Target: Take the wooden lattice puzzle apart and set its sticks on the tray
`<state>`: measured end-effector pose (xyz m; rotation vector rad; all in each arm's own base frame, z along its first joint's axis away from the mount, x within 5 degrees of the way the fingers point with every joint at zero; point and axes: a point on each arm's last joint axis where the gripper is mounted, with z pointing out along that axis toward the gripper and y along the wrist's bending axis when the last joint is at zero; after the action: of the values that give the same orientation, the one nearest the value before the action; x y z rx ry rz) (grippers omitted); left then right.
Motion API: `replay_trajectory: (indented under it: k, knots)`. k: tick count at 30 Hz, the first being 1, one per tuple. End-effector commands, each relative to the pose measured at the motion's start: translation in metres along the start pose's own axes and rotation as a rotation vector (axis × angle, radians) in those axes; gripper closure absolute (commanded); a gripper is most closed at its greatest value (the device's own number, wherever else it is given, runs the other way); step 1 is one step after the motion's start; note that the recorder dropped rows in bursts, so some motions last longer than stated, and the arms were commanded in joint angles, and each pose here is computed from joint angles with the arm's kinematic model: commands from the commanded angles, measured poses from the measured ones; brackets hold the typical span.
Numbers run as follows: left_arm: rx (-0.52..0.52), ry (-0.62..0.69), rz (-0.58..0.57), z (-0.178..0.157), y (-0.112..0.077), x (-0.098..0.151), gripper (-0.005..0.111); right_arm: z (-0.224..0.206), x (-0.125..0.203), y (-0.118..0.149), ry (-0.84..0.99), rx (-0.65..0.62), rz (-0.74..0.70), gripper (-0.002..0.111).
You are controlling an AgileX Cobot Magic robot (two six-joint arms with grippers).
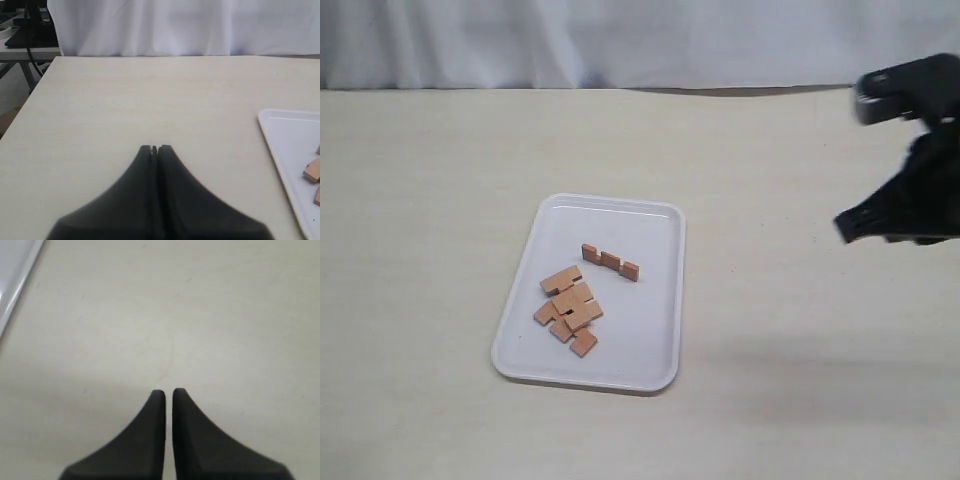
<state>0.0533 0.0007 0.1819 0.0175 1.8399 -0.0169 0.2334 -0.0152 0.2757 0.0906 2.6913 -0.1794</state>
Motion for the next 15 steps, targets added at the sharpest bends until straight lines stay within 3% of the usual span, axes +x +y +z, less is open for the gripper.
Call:
replay_trajectory:
  k: [1, 7, 15]
  knots:
    - [0.008, -0.005, 0.004, 0.000, 0.000, 0.000, 0.107, -0.042, 0.035, -0.025, -0.340, 0.016, 0.206, 0.104]
    - [0.008, -0.005, 0.004, 0.000, 0.000, 0.000, 0.107, -0.077, 0.090, -0.021, -0.708, -0.009, 0.204, 0.104]
    - [0.008, -0.005, 0.004, 0.000, 0.000, 0.000, 0.107, -0.084, 0.150, -0.014, -1.067, -0.023, 0.192, 0.104]
